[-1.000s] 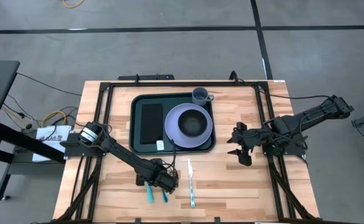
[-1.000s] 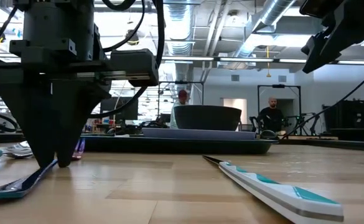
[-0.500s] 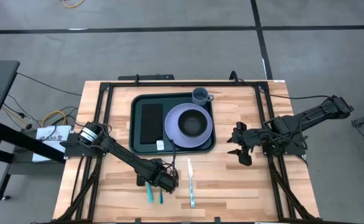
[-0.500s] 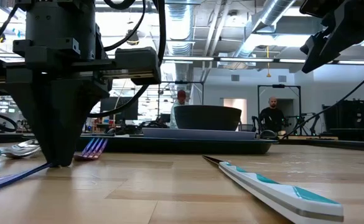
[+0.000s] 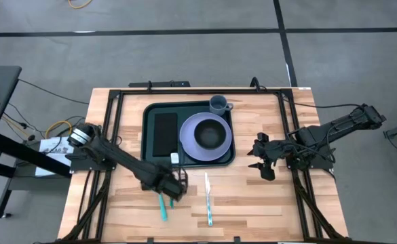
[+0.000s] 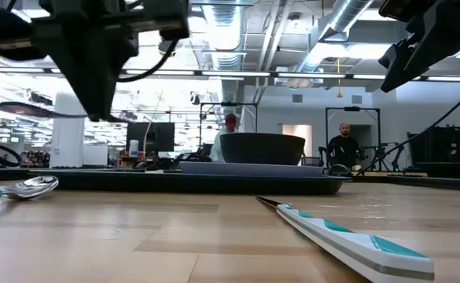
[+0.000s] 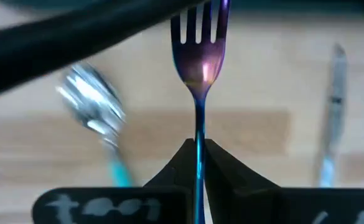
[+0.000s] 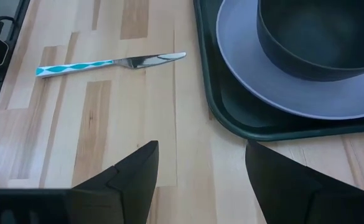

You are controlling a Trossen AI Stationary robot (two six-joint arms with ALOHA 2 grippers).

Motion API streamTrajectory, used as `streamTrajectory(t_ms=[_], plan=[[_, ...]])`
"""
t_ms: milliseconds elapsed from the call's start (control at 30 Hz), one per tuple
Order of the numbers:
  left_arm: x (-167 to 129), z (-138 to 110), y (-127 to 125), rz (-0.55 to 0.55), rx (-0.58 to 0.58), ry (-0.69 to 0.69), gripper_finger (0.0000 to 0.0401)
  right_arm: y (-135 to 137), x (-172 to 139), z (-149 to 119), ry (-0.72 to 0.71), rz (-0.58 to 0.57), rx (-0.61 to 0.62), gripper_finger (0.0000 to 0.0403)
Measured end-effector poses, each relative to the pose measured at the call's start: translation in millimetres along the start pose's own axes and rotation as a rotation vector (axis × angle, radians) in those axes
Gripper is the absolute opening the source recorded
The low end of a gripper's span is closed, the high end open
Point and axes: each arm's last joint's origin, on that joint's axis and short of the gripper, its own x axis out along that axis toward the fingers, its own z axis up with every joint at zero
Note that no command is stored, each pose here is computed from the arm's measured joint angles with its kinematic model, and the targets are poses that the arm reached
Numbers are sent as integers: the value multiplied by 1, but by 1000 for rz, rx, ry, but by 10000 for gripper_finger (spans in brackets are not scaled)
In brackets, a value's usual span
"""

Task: Set up tray
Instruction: Put the blue fork on the black napkin

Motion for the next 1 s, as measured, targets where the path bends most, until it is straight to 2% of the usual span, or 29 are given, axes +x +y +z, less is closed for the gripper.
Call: streamTrajectory(t_ms=[167,300,467,600,767,1000], plan=[[-26,52,10,106,40,-89,0,0,0,0,-1,0,1,230],[-43,103,21,96,54,-137,0,-3,0,2,-9,-8,16,230],[-39,167,44,89,38,-133,0,-12,1,3,-8,-36,66,230],[-22,205,53,42,61,-109,0,-17,2,4,-5,-37,100,230],[4,234,56,-28,79,-81,0,-24,2,6,-11,-59,118,230],[30,245,61,26,116,-17,0,-29,2,15,-95,-87,27,230]])
